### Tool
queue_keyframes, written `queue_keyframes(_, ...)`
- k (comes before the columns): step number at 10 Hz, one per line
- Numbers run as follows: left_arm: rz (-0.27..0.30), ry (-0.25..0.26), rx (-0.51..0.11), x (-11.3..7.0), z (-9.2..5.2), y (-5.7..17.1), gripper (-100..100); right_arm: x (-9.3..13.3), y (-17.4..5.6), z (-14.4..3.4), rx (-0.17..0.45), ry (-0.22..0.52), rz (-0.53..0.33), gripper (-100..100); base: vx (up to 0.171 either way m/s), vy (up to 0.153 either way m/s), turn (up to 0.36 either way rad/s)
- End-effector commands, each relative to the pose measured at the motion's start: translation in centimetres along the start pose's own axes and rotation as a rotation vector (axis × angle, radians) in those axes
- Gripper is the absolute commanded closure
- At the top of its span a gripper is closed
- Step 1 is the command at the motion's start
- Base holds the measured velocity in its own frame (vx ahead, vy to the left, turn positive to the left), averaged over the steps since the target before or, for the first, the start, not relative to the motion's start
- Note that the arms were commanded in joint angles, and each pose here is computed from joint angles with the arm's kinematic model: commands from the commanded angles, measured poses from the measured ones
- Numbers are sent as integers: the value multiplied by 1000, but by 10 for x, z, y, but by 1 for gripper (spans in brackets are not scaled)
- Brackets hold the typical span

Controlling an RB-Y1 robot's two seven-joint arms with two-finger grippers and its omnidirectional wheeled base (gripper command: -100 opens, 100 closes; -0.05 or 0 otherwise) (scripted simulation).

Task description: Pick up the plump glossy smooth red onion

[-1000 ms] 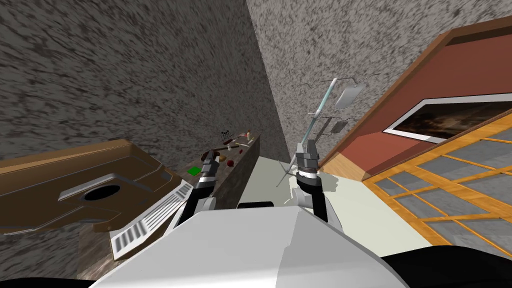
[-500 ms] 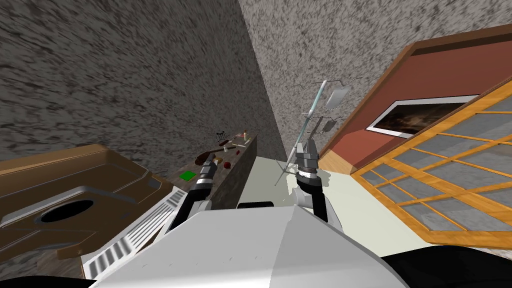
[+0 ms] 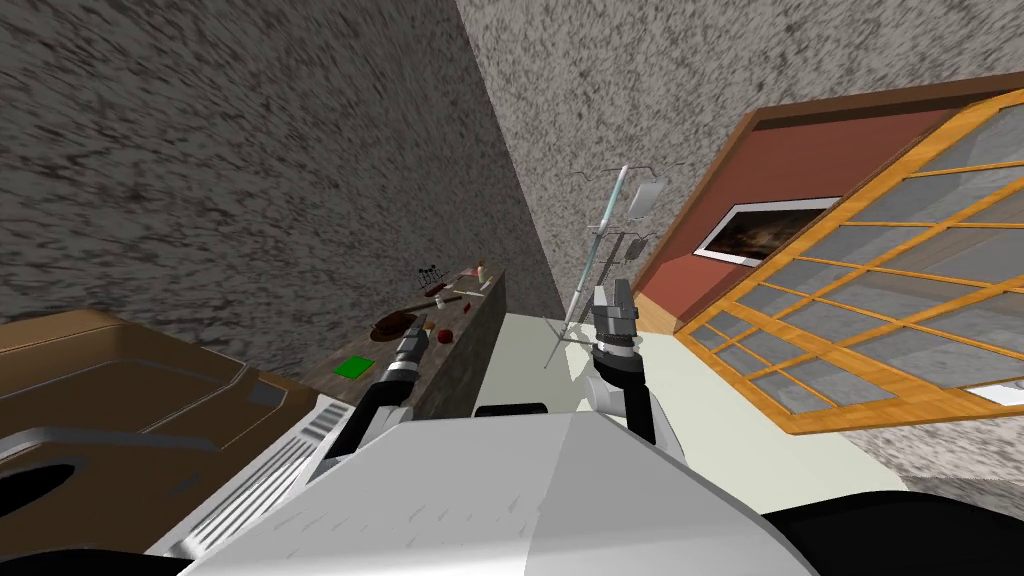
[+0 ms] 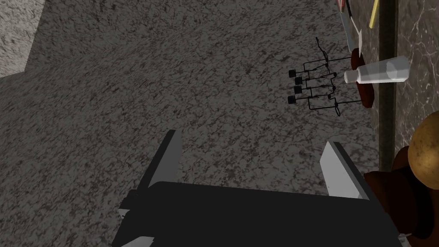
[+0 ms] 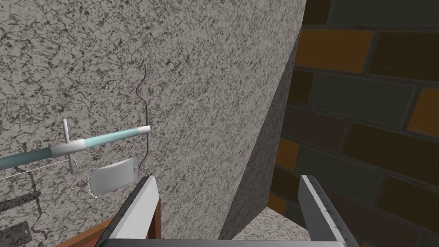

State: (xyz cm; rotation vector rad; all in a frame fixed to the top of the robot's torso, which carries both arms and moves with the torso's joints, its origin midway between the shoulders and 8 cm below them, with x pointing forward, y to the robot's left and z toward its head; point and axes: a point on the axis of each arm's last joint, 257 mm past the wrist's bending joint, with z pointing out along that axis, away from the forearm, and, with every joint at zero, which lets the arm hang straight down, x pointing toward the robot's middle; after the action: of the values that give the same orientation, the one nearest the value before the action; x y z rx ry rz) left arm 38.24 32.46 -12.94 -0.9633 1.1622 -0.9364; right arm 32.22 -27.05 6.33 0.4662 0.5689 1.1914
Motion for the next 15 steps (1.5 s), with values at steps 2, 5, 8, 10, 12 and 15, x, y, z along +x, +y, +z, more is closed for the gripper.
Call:
queue_keyframes(2, 27, 5, -72, -5, -7, 18, -100, 0, 0, 0, 0, 0, 0, 0, 11, 20, -115)
queue_keyframes(5, 60, 13, -154, -13, -14, 40, -100, 0, 0, 0, 0, 0, 0, 0, 5, 14, -141)
queue_keyframes(8, 93, 22, -236, -20, -22, 60, -100, 0, 0, 0, 0, 0, 0, 0, 7, 15, -127)
queue_keyframes(10, 126, 33, -311, -28, -32, 79, -100, 0, 0, 0, 0, 0, 0, 0, 8, 16, -154)
queue_keyframes(12, 142, 41, -356, -32, -38, 90, -100, 0, 0, 0, 0, 0, 0, 0, 7, 14, -121)
queue_keyframes(15, 174, 56, -433, -40, -49, 108, -100, 0, 0, 0, 0, 0, 0, 0, 6, 19, -153)
